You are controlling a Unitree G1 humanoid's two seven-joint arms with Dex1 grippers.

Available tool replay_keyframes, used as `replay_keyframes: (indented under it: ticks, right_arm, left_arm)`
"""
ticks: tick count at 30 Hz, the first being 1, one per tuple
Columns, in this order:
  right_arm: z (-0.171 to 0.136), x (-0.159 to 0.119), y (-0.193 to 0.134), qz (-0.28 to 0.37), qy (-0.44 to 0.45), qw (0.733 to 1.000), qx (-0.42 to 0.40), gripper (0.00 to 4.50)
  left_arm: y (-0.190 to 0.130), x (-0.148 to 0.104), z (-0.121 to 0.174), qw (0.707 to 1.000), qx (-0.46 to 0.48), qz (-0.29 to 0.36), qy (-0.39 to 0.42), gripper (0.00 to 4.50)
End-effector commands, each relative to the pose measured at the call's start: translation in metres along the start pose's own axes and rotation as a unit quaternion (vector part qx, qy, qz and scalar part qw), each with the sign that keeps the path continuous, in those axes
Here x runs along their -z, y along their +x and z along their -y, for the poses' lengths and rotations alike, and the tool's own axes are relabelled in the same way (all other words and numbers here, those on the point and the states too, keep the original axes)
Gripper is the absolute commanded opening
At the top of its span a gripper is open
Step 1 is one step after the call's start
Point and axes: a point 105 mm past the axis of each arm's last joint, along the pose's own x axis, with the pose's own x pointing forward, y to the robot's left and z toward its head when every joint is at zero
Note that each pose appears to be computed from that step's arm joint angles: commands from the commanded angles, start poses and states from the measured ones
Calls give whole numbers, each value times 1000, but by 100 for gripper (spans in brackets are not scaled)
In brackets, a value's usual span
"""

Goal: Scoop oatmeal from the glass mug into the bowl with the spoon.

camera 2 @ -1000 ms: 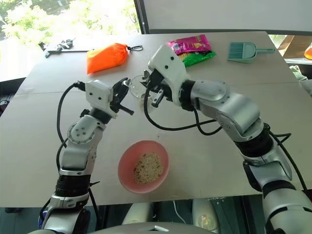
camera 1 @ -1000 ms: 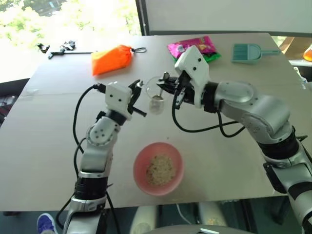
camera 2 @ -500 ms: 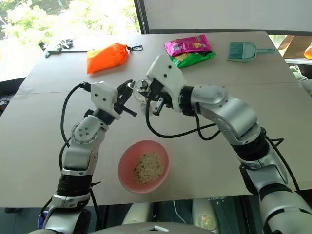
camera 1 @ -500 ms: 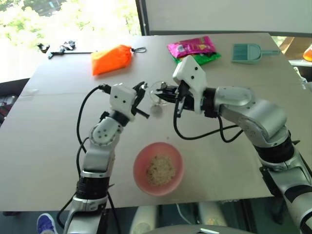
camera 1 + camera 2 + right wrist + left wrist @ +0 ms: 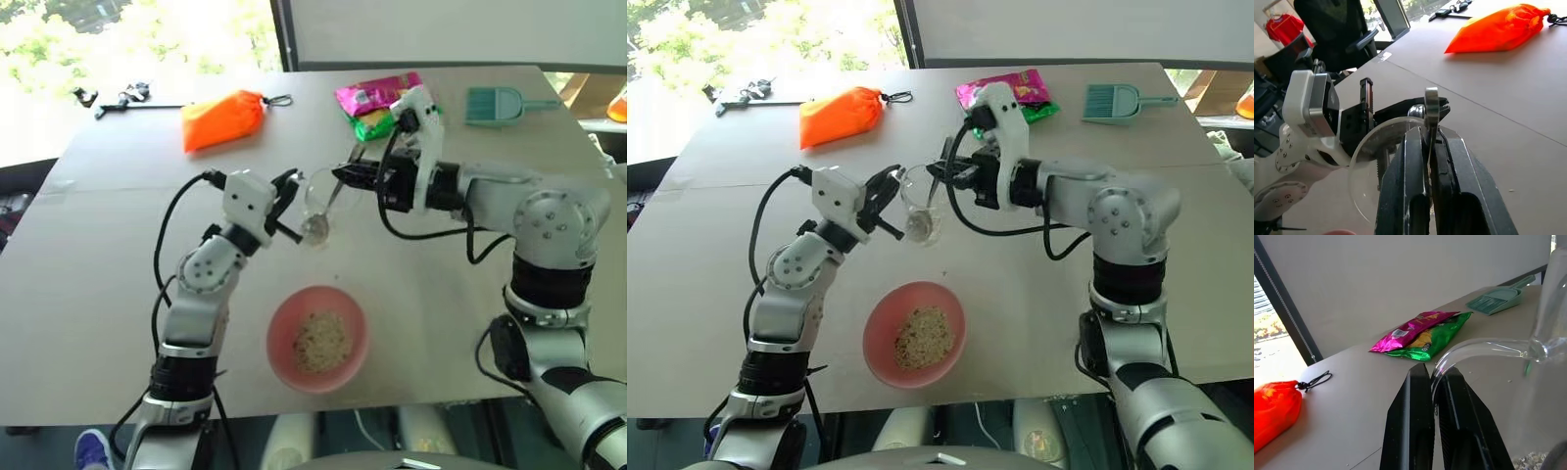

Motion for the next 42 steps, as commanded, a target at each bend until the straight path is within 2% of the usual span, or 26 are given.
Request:
replay_keyframes:
  ticks: [1, 7, 10, 14, 19, 25, 32, 42]
  right_arm:
    - [-19, -13, -1, 26, -147, 989, 0, 0]
    - [-26, 18, 8, -7, -280, 960, -8, 0]
    - [-25, 31, 9, -24, -301, 953, -19, 0]
    - [-29, 33, 7, -27, -223, 973, -45, 0]
    - [-23, 16, 4, -19, -97, 994, -46, 0]
    - [-9, -5, 3, -2, 46, 998, -35, 0]
    - [2, -17, -5, 6, 118, 993, -29, 0]
    - [13, -27, -12, 31, 169, 985, -28, 0]
  left_arm:
    - [2, -26, -5, 999, -8, 50, 16, 4]
    - [5, -30, -4, 998, -11, 56, 8, 4]
    - [6, -31, -3, 998, -10, 57, 10, 4]
    - [5, -29, -5, 998, -10, 54, 14, 4]
    - [1, -23, -4, 999, -3, 45, 20, 4]
    - [-3, -17, -3, 999, 5, 38, 25, 4]
    - [-7, -12, -6, 999, 13, 31, 32, 4]
    - [-19, -10, -13, 999, 29, 22, 40, 4]
